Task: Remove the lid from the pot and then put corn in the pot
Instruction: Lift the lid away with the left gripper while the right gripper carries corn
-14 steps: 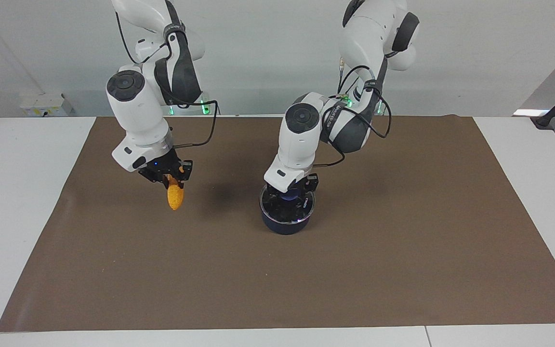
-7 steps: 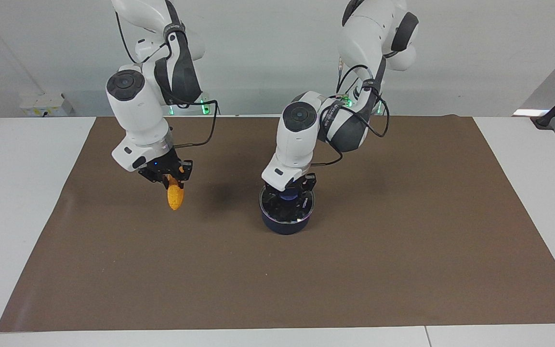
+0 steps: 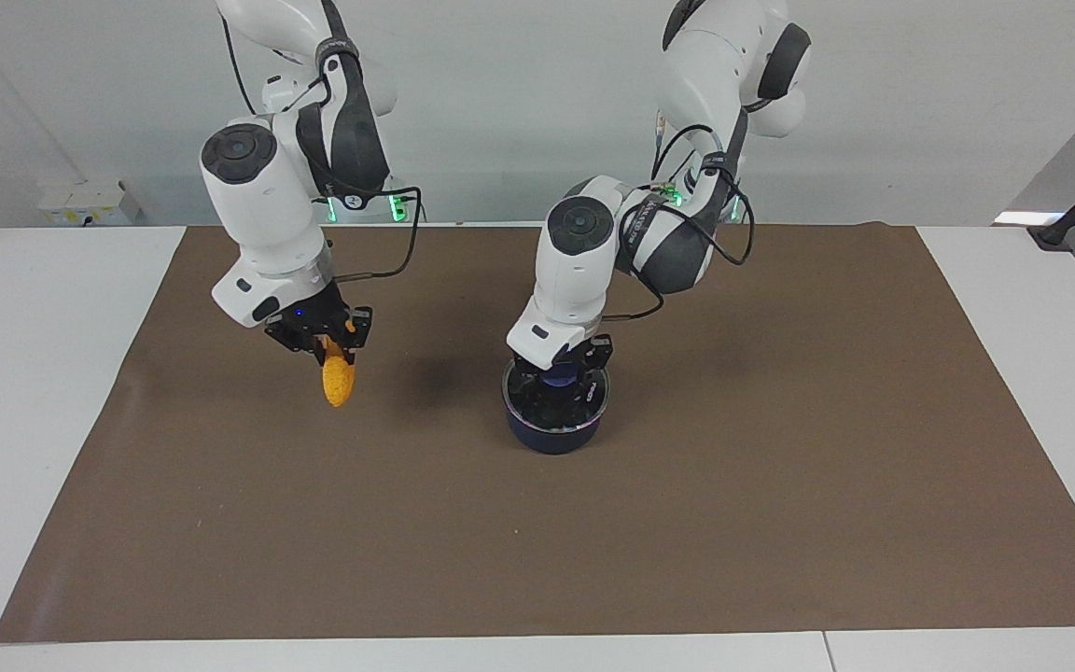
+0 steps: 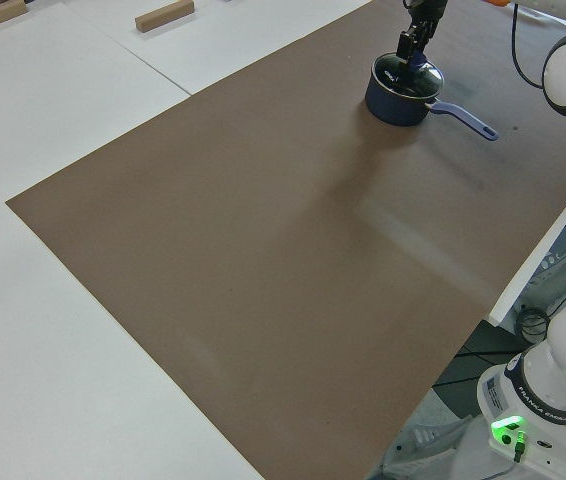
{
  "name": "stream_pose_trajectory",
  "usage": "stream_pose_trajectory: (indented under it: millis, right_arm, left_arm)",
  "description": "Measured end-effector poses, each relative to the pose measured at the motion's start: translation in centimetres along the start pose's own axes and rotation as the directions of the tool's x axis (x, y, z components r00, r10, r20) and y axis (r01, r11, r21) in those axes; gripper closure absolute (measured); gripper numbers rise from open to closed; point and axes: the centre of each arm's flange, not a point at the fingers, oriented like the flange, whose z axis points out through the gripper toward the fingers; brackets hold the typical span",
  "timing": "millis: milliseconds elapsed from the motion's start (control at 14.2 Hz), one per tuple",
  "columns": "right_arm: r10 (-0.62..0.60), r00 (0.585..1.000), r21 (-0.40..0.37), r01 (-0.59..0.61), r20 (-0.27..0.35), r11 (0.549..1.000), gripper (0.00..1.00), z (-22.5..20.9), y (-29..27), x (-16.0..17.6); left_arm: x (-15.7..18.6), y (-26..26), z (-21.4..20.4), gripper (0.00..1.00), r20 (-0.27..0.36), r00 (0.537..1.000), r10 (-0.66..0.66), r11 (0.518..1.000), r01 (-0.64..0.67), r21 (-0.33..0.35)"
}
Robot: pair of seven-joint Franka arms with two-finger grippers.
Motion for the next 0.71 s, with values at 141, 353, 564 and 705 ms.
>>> stream_pose_trajectory:
  millis: [141, 353, 564, 705]
  right_arm:
    - [-0.018, 1.000, 0.004, 0.018, -0.003, 1.000, 0.63, 0.0, -1.1, 0.2]
    - [-0.026, 0.999, 0.021, 0.027, -0.023, 0.999, 0.63, -0.9, -4.7, 0.3]
    - [-0.002, 0.999, 0.047, 0.004, -0.047, 0.999, 0.63, -1.8, -11.1, 0.4]
    - [0.027, 0.998, 0.068, -0.023, -0.054, 0.997, 0.63, -2.9, -17.2, 1.2]
  left_arm:
    - [-0.4, -0.6, -2.0, 0.33, 0.007, 1.000, -0.010, 1.000, 0.010, -0.008]
    - [0.2, -3.7, -5.5, 0.33, 0.000, 0.999, -0.048, 0.999, 0.048, -0.008]
    - [2.3, -9.7, -8.5, 0.33, 0.011, 0.999, -0.033, 0.999, 0.033, 0.000]
    - [4.5, -15.8, -9.5, 0.33, 0.026, 1.000, 0.000, 1.000, -0.001, 0.004]
